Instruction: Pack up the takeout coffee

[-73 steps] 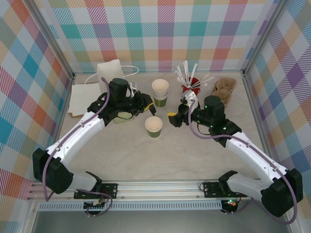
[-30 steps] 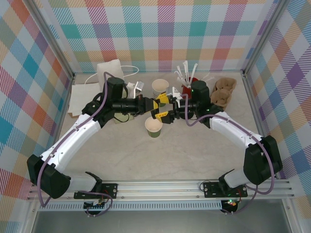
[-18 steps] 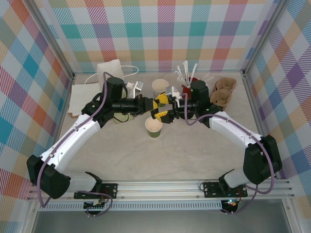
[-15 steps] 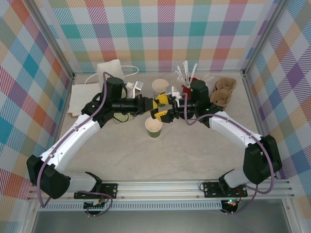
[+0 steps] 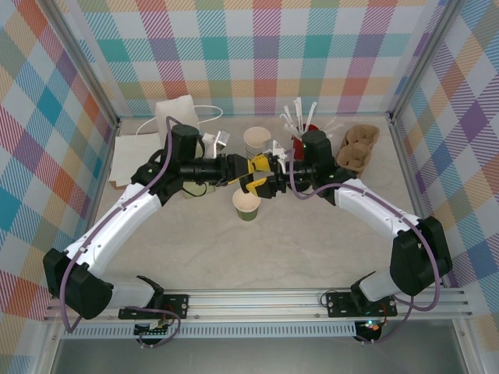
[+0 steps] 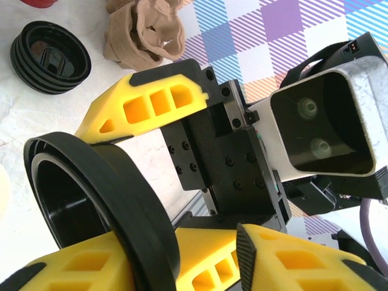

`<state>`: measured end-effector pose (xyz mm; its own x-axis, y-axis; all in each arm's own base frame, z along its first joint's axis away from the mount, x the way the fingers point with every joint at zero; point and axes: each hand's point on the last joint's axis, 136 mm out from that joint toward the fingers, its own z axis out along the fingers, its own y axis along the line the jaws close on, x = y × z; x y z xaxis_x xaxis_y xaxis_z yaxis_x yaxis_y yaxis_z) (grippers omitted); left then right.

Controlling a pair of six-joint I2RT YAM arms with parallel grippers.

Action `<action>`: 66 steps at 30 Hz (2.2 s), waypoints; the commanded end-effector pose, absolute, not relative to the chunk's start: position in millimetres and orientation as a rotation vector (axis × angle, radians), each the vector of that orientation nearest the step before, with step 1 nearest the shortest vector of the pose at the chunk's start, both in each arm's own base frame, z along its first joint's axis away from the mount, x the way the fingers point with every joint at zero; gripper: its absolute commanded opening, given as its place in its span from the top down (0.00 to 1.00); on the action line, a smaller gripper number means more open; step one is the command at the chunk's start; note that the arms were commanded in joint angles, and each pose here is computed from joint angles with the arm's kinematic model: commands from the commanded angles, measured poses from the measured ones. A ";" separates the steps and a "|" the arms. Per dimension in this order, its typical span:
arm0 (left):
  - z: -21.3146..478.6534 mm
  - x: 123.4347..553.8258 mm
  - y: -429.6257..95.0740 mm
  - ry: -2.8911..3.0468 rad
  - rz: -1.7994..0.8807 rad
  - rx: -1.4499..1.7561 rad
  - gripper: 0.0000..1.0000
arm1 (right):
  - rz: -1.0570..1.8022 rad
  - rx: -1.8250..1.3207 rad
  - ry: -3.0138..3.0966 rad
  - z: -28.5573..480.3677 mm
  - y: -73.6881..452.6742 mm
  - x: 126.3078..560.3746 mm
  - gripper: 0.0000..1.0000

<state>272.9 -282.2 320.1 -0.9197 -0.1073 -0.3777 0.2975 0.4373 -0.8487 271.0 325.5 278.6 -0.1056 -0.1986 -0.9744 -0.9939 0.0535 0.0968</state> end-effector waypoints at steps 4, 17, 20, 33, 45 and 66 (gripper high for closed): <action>308.1 276.2 -268.8 2.348 -1.336 0.147 0.43 | 1.068 -1.274 1.525 278.0 320.8 272.1 0.30; 246.2 276.5 -182.1 2.467 -0.735 -0.152 0.24 | 0.742 -1.308 1.943 227.6 294.7 283.2 0.28; 230.5 268.1 -155.2 2.461 -0.599 -0.228 0.24 | 0.639 -1.367 2.037 216.3 295.2 279.9 0.27; 179.3 237.8 -99.4 2.482 -0.317 -0.340 0.24 | 0.320 -1.651 2.189 196.6 308.8 280.4 0.26; 162.0 235.1 -87.5 2.487 -0.237 -0.369 0.24 | 0.137 -1.897 2.133 174.5 328.5 292.1 0.27; 157.2 236.3 -88.5 2.495 -0.232 -0.365 0.22 | 0.038 -2.043 2.108 158.2 338.5 297.8 0.27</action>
<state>233.9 -91.6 157.1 -0.7955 -0.2894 -0.5323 -0.1856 0.9527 -0.2406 303.5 337.8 158.7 -0.0544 -0.9803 -0.1901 -0.9871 0.0814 -0.1376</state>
